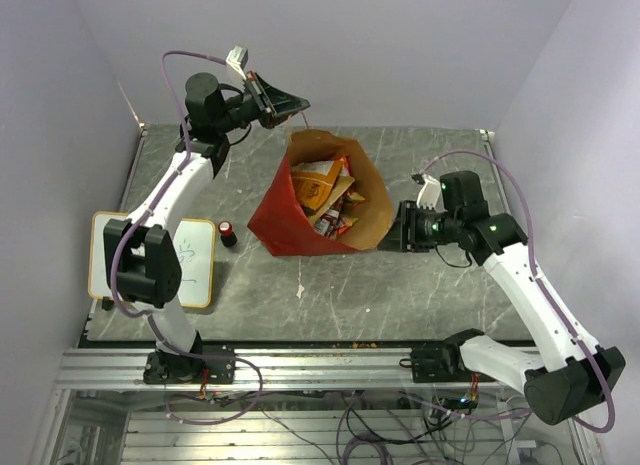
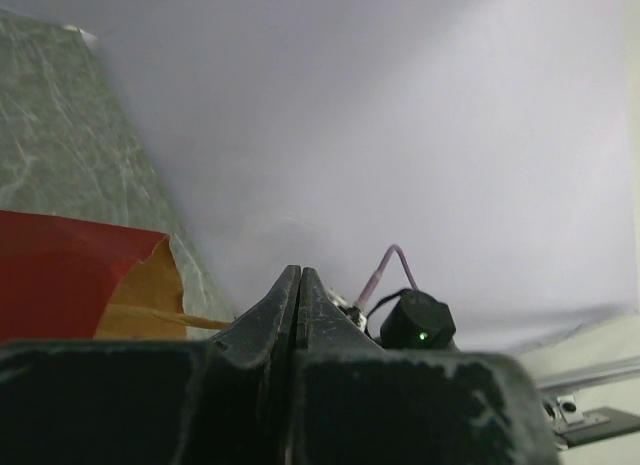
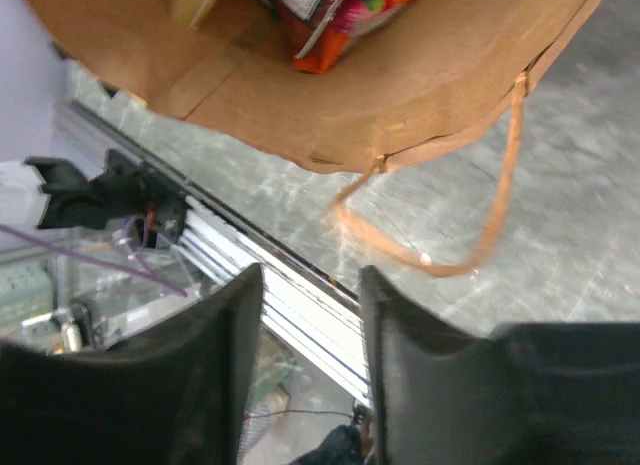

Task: Take the snacks out of the paper bag
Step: Adjust the paper bag at the center of the board, then take out the snack from the paper bag.

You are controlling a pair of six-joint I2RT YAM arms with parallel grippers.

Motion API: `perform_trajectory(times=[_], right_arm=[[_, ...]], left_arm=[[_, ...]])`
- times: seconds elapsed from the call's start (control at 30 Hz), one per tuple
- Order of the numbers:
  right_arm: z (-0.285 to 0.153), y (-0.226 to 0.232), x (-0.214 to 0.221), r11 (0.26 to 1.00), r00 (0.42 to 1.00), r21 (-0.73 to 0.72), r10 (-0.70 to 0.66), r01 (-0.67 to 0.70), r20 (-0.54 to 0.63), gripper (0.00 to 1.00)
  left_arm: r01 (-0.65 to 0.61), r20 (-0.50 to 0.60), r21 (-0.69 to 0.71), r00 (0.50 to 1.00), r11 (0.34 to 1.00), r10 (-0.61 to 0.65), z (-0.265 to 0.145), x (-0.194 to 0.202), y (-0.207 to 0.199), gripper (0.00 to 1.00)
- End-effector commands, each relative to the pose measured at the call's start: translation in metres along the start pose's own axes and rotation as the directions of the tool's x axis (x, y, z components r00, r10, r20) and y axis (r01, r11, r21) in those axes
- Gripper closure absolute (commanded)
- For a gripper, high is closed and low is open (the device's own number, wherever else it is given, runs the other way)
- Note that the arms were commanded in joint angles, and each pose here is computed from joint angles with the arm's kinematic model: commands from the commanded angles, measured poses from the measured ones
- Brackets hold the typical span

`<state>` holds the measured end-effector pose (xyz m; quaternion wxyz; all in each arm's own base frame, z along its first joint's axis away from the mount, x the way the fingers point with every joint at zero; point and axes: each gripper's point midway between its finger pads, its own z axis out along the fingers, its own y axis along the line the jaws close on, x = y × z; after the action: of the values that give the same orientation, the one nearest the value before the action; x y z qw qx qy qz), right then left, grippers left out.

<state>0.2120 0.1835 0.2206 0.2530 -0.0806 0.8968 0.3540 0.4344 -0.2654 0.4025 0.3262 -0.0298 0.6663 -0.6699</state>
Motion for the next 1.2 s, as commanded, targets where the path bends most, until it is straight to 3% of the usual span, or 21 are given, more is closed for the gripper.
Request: perform_trajectory(times=[0.0,0.17,0.27,0.33,0.47,0.6,0.73,0.83,0.97,1.17], right_arm=[[-0.022,-0.023,0.006,0.983,1.0,0.186,-0.001,0.002,-0.004,0.48],[-0.056,-0.045,-0.012,0.909,0.997,0.415,0.016,-0.045,0.071,0.01],[-0.074,-0.055,-0.028,0.857,0.993,0.514,-0.015,-0.047,0.116,0.0],[-0.076,-0.045,-0.044,0.872,0.988,0.489,-0.063,-0.013,0.139,0.0],[-0.057,-0.006,-0.078,0.953,0.977,0.303,-0.086,0.024,0.194,0.0],[-0.018,0.045,-0.105,0.998,0.964,0.003,0.055,-0.057,0.261,0.0],[0.022,0.067,-0.119,0.989,0.944,-0.064,0.146,-0.133,0.297,0.0],[0.047,0.065,-0.132,0.986,0.936,-0.02,0.161,-0.163,0.314,0.1],[0.077,0.06,-0.138,0.972,0.916,-0.065,0.235,-0.226,0.325,0.5],[0.106,0.034,-0.148,0.965,0.873,-0.002,0.238,-0.262,0.426,0.59]], left_arm=[[-0.134,-0.012,0.104,0.991,0.986,0.136,-0.007,0.027,-0.057,0.93],[-0.143,0.002,0.057,0.99,0.988,0.144,-0.008,0.037,-0.054,0.93],[-0.139,0.01,0.052,0.99,0.989,0.139,-0.008,0.04,-0.052,0.91],[-0.136,0.011,0.052,0.991,0.989,0.135,-0.008,0.041,-0.053,0.91],[-0.139,0.015,0.052,0.99,0.989,0.139,-0.007,0.042,-0.054,0.89],[-0.124,0.019,0.035,0.992,0.992,0.124,-0.007,0.043,-0.052,0.91],[-0.09,0.019,0.003,0.996,0.996,0.09,-0.007,0.046,-0.044,0.89],[-0.076,0.02,-0.013,0.997,0.997,0.076,-0.008,0.048,-0.043,0.89],[-0.062,0.022,-0.029,0.998,0.998,0.063,-0.01,0.049,-0.043,0.93],[-0.045,0.017,-0.042,0.999,0.998,0.046,-0.013,0.053,-0.043,0.93]])
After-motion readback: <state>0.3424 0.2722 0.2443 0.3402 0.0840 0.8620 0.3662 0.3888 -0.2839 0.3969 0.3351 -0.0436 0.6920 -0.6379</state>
